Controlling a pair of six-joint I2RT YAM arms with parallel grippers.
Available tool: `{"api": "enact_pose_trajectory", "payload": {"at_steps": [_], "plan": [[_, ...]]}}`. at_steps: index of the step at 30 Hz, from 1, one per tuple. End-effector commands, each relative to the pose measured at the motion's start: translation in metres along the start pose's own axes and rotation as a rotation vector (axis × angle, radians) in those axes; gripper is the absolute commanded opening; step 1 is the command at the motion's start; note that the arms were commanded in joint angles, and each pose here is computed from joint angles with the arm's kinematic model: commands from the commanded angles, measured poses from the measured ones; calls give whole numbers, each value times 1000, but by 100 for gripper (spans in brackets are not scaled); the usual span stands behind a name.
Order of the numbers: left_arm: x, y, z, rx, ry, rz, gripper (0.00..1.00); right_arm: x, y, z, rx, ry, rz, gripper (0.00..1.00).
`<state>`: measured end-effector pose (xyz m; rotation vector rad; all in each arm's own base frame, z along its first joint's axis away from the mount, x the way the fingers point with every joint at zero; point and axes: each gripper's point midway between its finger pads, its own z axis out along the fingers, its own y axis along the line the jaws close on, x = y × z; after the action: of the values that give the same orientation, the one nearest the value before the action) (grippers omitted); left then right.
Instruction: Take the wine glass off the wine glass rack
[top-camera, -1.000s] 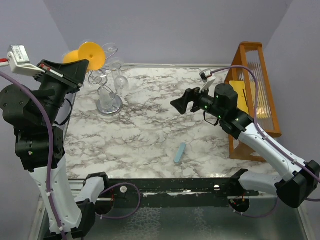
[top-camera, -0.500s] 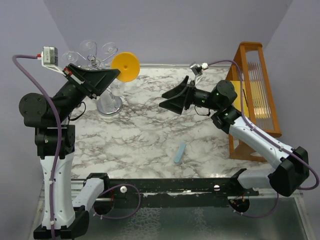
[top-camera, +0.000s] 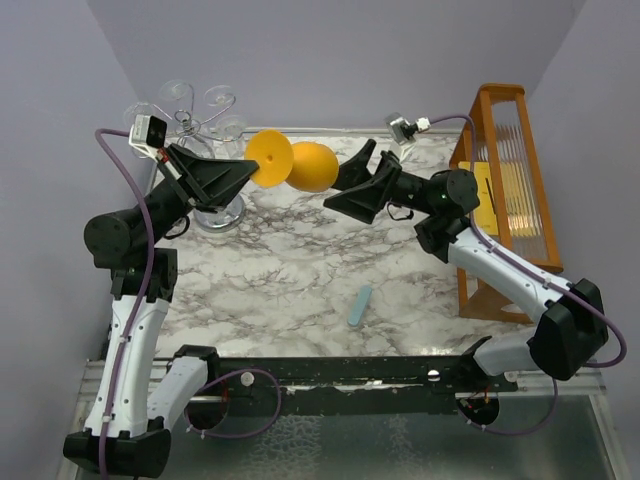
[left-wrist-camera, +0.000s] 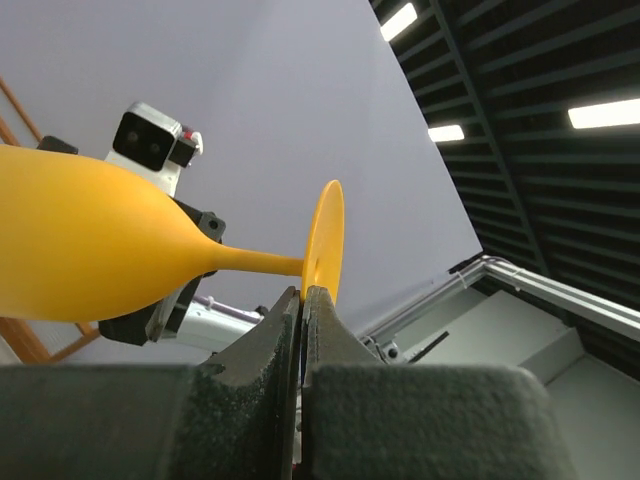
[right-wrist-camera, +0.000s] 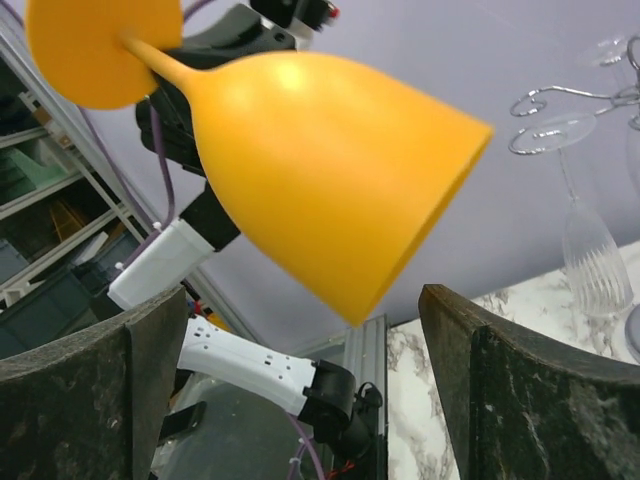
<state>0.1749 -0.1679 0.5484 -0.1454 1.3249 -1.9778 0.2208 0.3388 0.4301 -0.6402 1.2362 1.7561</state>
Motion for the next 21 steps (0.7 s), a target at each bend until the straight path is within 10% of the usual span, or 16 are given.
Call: {"api": "enact_pose_trajectory", "payload": {"at_steps": [1, 21], "plan": [[16, -16, -8, 86, 50, -72, 0, -14, 20, 4, -107, -61, -42, 90], [4, 49, -20, 18, -57, -247, 4, -18, 81, -25, -349, -180, -101, 1]]}}
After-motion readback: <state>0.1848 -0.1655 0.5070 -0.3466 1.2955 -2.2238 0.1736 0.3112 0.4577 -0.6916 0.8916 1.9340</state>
